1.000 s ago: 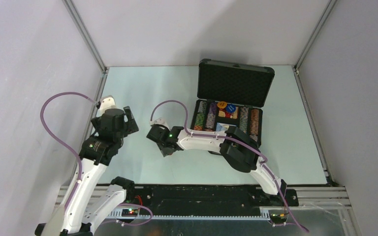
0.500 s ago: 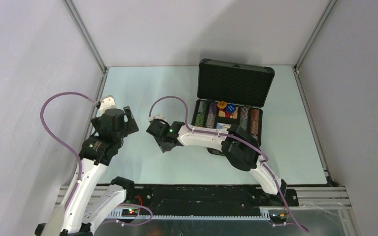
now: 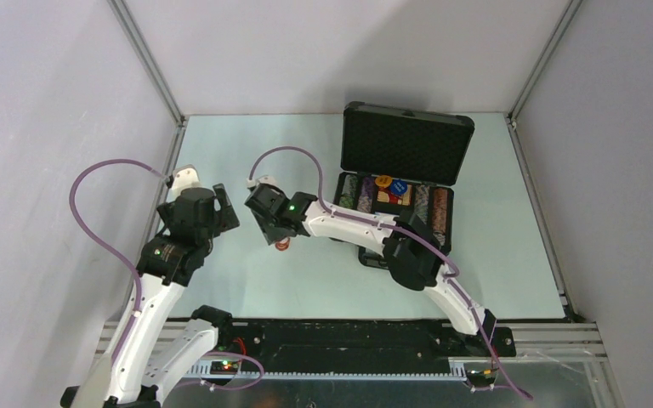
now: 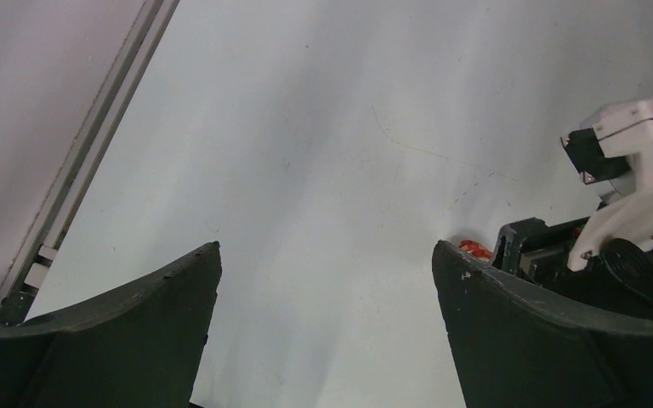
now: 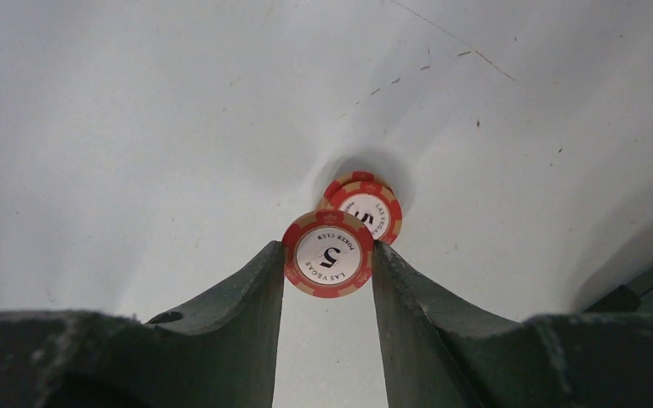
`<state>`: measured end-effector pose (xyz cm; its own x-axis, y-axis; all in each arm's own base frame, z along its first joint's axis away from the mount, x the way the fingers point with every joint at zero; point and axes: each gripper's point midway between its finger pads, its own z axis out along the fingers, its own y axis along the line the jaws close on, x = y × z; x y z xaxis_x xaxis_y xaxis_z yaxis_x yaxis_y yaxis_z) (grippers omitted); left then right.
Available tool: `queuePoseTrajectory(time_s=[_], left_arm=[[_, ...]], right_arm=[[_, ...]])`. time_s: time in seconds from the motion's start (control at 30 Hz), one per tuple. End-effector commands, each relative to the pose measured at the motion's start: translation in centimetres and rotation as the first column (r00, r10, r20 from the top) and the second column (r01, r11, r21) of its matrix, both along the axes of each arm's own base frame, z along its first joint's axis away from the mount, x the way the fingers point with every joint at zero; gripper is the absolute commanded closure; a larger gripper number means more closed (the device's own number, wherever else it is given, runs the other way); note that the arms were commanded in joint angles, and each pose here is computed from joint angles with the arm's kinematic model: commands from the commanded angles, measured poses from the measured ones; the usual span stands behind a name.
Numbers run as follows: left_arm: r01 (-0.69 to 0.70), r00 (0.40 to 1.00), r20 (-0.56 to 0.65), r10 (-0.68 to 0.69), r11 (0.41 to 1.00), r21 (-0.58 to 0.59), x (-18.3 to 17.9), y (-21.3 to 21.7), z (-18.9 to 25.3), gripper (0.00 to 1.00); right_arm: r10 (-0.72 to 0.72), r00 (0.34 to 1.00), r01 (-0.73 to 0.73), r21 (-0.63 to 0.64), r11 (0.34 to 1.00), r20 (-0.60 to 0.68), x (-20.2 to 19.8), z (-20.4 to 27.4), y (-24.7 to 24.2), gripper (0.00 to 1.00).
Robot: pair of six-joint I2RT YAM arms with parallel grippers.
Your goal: Pack up texas hold em set
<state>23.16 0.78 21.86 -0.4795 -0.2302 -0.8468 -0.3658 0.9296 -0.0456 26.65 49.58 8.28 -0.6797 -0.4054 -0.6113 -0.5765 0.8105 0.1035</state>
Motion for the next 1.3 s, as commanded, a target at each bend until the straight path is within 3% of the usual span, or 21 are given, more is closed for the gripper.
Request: queuePoseTrajectory(time_s=[0.0, 0.47, 0.6, 0.83, 1.1, 1.27], left_arm=[[-0.012, 1.0, 0.01, 0.012, 1.0, 0.001, 0.2, 0.3, 0.2, 0.02], [-0.012, 1.0, 0.01, 0.012, 1.0, -0.002, 0.2, 0.3, 0.2, 0.02], [-0.009, 1.0, 0.008, 0.009, 1.0, -0.001, 0.2, 0.3, 0.2, 0.02], [-0.013, 1.0, 0.007, 0.013, 1.0, -0.002, 0.2, 0.4, 0.1, 0.02], [-0.011, 1.0, 0.011, 0.011, 1.0, -0.006, 0.2, 0.3, 0.2, 0.02], [-0.009, 1.0, 0.011, 0.009, 1.0, -0.007, 0.2, 0.3, 0.2, 0.02]], right_arm=[[0.006, 1.0, -0.006, -0.017, 1.0, -0.007, 0.8, -0.7, 0.2, 0.55], [-0.002, 1.0, 0.001, -0.039, 0.999, -0.022, 1.4, -1.8, -0.2, 0.54], [0.002, 1.0, -0.003, -0.031, 1.0, -0.026, 1.3, -1.8, 0.0, 0.43], [0.006, 1.0, -0.006, -0.02, 1.0, -0.026, 1.4, -1.6, 0.3, 0.36], [-0.076, 0.995, 0.074, -0.033, 0.997, -0.063, 2.2, -2.5, -0.9, 0.1], [-0.101, 0.99, 0.099, -0.032, 0.995, -0.096, 2.1, -3.4, -0.6, 0.08]])
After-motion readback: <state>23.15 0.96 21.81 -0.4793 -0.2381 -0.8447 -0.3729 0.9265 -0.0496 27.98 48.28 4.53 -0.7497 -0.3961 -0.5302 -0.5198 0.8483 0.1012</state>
